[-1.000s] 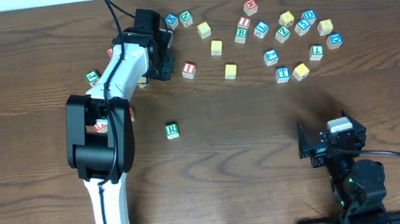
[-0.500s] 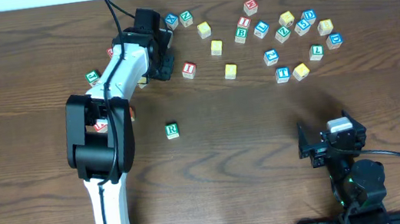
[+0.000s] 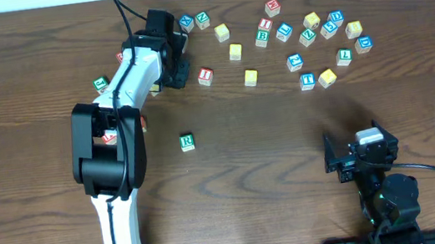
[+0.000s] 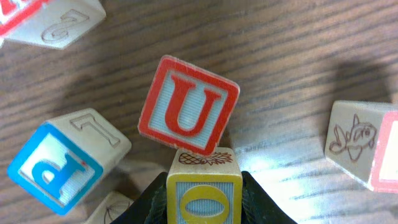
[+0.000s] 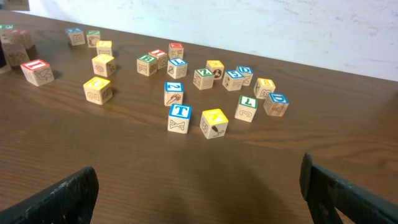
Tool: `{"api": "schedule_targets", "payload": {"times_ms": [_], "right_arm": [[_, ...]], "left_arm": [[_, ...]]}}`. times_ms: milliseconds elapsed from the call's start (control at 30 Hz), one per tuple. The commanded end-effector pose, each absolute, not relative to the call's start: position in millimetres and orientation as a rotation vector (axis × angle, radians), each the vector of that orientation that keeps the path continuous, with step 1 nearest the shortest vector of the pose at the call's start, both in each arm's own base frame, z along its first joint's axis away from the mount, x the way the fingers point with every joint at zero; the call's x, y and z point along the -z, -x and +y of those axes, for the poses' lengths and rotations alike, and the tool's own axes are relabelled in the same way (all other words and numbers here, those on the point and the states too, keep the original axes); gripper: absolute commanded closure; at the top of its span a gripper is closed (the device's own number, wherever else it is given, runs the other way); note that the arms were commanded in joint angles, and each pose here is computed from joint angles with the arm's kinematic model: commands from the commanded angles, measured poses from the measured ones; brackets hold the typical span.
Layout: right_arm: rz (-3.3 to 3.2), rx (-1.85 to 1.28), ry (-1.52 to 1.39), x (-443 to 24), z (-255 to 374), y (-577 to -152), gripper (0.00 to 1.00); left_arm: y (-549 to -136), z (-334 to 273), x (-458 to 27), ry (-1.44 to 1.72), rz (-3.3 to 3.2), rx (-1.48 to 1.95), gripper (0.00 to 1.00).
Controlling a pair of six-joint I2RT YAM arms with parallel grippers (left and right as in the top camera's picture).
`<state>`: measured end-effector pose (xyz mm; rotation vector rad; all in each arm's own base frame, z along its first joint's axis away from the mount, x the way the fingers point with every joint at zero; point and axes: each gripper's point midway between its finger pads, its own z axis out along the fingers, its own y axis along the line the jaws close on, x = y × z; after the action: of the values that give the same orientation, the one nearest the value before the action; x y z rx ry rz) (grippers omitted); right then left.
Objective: Spell out ROBOT
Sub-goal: 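Lift the yellow O block and carry it toward the green R block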
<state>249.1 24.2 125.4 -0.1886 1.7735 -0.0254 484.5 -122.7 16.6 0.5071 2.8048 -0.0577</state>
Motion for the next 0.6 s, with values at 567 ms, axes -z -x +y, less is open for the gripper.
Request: {"api": "schedule_targets", "payload": {"times_ms": [567], "right_arm": [[1.776,0.034,0.196,-124,24,-249,0.01]], "left_arm": [[-463,-122,-243,-0.274,2.418,0.161,0.75]]}}
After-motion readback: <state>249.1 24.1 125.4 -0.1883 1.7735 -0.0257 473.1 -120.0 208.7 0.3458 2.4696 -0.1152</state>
